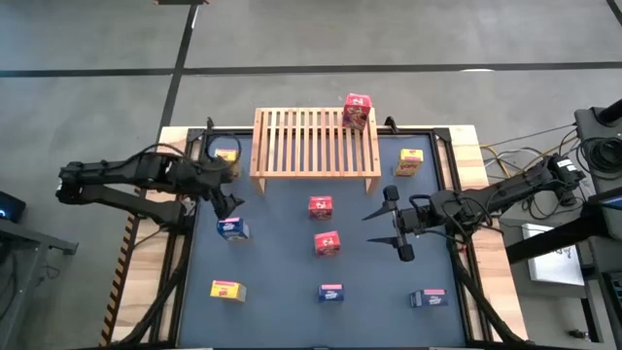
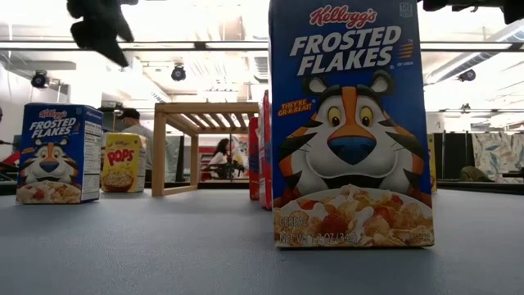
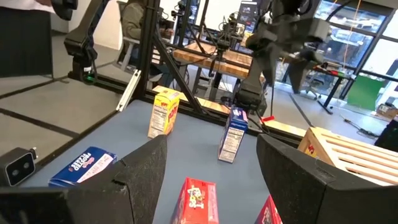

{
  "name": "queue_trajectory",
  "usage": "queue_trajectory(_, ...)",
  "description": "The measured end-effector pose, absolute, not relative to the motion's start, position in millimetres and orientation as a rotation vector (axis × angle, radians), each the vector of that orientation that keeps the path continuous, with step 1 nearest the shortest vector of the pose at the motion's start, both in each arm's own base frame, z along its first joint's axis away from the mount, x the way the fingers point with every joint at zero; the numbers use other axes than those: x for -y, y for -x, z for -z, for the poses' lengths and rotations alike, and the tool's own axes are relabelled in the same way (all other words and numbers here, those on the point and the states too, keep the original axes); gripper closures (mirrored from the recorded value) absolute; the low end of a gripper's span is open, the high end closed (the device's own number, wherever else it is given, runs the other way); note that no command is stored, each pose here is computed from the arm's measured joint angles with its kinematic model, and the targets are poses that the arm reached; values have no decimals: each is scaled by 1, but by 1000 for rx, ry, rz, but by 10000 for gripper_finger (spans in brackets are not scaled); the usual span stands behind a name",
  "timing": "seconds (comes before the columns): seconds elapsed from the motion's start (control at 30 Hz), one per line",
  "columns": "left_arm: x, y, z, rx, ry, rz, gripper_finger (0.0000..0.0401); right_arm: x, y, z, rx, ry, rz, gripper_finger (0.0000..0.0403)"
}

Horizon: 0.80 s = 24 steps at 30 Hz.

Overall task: Stack cereal on shelf
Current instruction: Put the top blue cereal box on the shelf

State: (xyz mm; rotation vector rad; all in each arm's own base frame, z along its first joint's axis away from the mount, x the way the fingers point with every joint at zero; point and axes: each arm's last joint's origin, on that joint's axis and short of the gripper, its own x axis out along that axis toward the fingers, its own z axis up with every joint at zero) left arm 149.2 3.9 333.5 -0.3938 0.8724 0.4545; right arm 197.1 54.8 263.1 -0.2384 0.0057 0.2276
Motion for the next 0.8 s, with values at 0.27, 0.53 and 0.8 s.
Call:
queue_trajectory(0.27, -2, -149, -323, -1047, 346, -404, 42, -55, -197, -260, -29, 258, -229, 165)
queue_trajectory(0.53, -2, -153, -312, -1194, 310, -415, 42, -54, -197, -260, -30, 258, -227, 165)
queue_trajectory(0.8, 0, -167, -298, -1348, 240, -377, 42, -54, -197, -260, -33, 265, -222, 165)
